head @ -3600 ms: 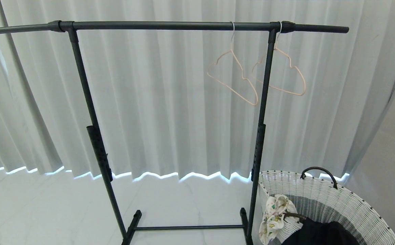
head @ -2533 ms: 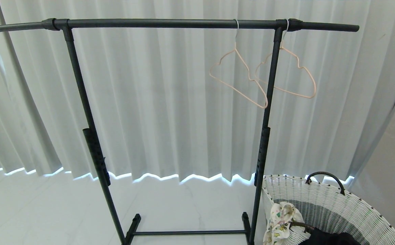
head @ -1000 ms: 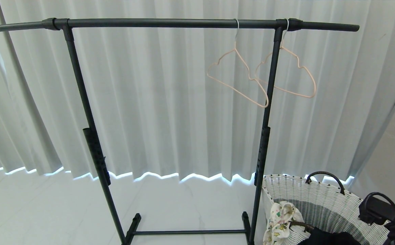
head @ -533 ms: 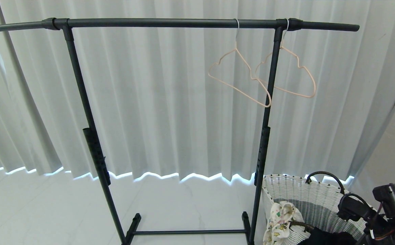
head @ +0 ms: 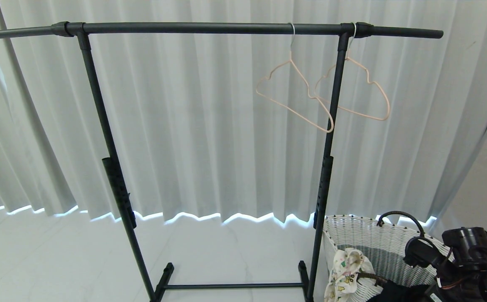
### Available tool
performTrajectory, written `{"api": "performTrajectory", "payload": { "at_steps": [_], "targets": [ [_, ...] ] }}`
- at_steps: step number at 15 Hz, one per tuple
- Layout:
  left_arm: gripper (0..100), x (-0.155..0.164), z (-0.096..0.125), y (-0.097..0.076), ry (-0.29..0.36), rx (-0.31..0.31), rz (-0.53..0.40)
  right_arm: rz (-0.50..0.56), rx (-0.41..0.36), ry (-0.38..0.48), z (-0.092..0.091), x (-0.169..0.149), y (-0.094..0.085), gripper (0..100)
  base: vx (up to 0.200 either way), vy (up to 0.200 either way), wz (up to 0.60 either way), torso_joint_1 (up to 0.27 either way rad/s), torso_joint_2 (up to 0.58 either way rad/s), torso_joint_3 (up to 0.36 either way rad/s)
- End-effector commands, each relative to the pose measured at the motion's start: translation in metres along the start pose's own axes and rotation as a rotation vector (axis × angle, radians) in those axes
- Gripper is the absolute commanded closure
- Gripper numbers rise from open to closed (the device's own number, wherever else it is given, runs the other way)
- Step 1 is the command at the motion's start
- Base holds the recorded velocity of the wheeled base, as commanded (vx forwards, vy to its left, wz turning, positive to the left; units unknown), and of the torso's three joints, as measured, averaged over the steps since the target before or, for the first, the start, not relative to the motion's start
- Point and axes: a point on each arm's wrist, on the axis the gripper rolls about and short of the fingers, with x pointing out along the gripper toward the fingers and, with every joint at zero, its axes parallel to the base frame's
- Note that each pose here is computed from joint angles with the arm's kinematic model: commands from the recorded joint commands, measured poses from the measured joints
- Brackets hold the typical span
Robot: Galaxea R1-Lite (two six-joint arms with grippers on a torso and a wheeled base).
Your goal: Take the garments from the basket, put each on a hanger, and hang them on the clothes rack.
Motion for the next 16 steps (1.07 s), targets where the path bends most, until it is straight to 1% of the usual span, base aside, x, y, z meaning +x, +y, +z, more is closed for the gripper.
{"api": "performTrajectory", "payload": {
  "at_steps": [1, 4, 5, 9, 13, 14, 15, 16],
  "targets": [
    [0, 0.0, 0.0, 0.0, 0.002, 0.0, 0.0, 0.003, 0.001, 0.004, -0.001, 0.005, 0.002, 0, 0.0, 0.0, 0.0, 0.0, 0.0, 0.0],
    [0, 0.0, 0.0, 0.0, 0.002, 0.0, 0.0, -0.013, 0.004, -0.02, -0.002, 0.004, 0.002, 0, 0.0, 0.0, 0.0, 0.0, 0.0, 0.0],
    [0, 0.0, 0.0, 0.0, 0.002, 0.0, 0.0, -0.016, 0.006, -0.025, -0.003, 0.003, 0.003, 100, 0.0, 0.0, 0.0, 0.0, 0.0, 0.0],
    [0, 0.0, 0.0, 0.0, 0.002, 0.0, 0.0, -0.042, 0.015, -0.072, -0.007, -0.002, 0.005, 100, 0.0, 0.0, 0.0, 0.0, 0.0, 0.0],
    [0, 0.0, 0.0, 0.0, 0.002, 0.0, 0.0, -0.081, 0.034, -0.184, -0.01, -0.029, 0.002, 100, 0.0, 0.0, 0.0, 0.0, 0.0, 0.0],
    [0, 0.0, 0.0, 0.0, 0.002, 0.0, 0.0, -0.109, 0.043, -0.244, -0.006, -0.042, -0.003, 100, 0.0, 0.0, 0.0, 0.0, 0.0, 0.0],
    [0, 0.0, 0.0, 0.0, 0.002, 0.0, 0.0, -0.128, 0.051, -0.272, -0.005, -0.049, -0.006, 100, 0.0, 0.0, 0.0, 0.0, 0.0, 0.0],
    [0, 0.0, 0.0, 0.0, 0.002, 0.0, 0.0, -0.153, 0.07, -0.311, -0.002, -0.063, -0.011, 100, 0.0, 0.0, 0.0, 0.0, 0.0, 0.0]
  ]
}}
